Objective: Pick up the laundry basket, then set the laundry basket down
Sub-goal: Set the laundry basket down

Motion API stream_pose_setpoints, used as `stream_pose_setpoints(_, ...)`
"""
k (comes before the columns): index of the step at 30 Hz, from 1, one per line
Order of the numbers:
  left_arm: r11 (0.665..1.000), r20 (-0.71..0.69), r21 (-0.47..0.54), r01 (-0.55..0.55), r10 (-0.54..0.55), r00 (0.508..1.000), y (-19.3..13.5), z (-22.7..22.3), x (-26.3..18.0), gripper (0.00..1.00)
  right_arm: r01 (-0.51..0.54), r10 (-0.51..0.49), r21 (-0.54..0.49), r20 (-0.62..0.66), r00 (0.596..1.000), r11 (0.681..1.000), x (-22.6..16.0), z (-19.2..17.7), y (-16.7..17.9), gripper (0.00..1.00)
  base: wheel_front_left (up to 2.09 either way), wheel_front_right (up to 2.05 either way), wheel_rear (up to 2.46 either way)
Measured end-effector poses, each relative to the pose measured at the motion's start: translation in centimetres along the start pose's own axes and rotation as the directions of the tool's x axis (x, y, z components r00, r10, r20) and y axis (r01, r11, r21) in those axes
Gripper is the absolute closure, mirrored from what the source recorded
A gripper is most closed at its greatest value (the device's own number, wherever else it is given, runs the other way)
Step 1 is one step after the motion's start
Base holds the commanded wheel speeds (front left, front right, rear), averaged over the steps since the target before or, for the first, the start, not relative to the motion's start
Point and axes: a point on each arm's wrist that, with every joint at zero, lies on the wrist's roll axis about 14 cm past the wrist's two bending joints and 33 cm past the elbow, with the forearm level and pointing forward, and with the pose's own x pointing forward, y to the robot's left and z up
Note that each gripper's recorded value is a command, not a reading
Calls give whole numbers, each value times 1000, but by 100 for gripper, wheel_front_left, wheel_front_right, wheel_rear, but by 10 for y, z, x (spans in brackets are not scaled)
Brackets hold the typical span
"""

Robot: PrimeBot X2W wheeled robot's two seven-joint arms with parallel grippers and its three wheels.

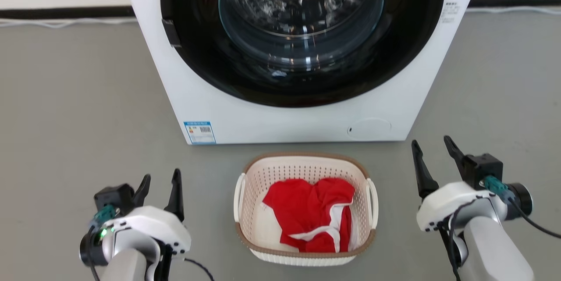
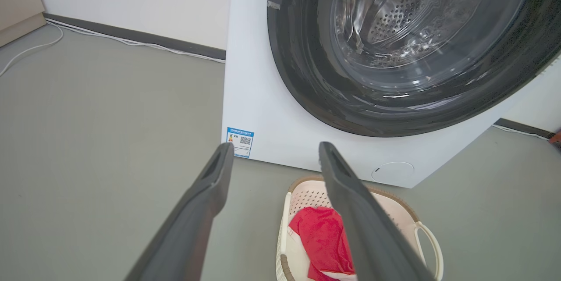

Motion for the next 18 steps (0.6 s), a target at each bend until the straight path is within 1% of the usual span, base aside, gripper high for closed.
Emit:
stream_pose_setpoints(8,1000,40,-6,-29,29,999,12,9,-20,0,8,-8,2,27,1000,1000,-18,4,-1,0,0,0,0)
stream_pose_setpoints(13,999,70,-23,-44,45,997,17,16,-26,0,12,-13,7,41,999,1000,-24,7,-1,0,0,0,0)
stream_pose_setpoints(18,998,87,-17,-57,58,994,22,19,-33,0,16,-16,6,63,998,1000,-30,12,-2,0,0,0,0)
